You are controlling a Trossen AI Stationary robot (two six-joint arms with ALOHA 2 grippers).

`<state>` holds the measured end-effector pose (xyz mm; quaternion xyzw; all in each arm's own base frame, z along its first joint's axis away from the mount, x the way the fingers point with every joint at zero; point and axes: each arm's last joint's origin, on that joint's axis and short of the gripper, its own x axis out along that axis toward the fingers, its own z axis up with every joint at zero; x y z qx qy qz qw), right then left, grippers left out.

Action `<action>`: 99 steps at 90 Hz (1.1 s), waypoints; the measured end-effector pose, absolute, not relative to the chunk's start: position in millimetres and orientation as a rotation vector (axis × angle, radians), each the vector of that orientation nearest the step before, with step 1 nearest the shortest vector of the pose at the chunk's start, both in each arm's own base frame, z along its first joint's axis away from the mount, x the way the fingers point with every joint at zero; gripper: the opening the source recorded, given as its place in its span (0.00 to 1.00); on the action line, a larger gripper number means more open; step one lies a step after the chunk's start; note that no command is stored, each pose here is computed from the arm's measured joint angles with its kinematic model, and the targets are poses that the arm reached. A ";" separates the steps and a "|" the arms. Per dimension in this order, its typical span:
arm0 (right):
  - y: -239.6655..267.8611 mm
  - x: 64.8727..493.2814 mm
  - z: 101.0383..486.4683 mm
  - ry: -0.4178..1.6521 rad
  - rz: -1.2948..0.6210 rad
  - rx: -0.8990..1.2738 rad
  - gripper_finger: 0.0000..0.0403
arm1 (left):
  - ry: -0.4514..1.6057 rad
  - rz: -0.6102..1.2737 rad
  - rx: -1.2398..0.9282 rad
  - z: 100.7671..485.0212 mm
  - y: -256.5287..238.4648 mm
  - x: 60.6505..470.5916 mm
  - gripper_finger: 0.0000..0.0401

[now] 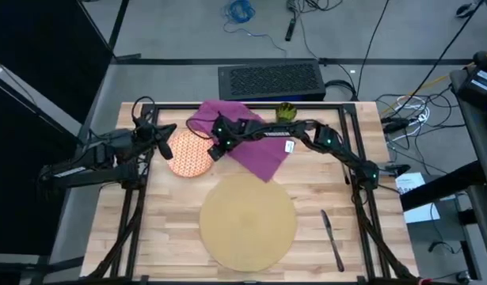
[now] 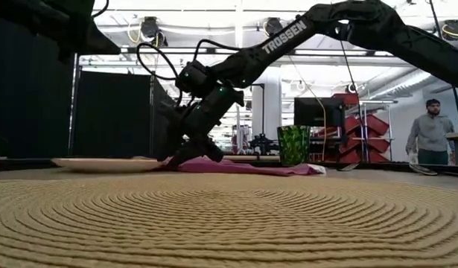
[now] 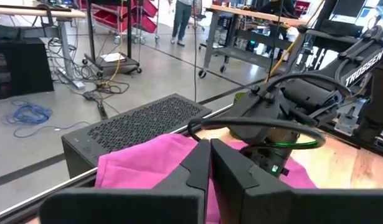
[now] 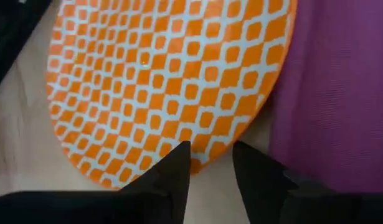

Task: Set table place
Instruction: Put the orange plate on the brown table mat

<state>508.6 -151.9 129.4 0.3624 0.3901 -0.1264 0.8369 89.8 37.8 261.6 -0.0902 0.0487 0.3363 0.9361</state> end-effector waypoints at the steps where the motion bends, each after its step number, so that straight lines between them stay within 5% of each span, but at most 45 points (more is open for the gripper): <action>1: -152.0 508.7 129.6 0.824 -0.268 0.768 0.28 | 0.100 0.687 -0.184 261.6 37.8 89.8 0.00; 21: -154.4 510.1 130.3 0.795 -0.279 0.762 0.25 | 0.097 0.687 -0.185 261.8 37.8 89.8 0.00; 50: -155.4 510.6 131.1 0.788 -0.260 0.727 0.02 | 0.097 0.687 -0.185 261.8 37.8 89.8 0.00; 99: -165.4 505.6 154.3 0.806 -0.186 0.758 0.00 | 0.099 0.687 -0.180 261.8 37.8 89.8 0.00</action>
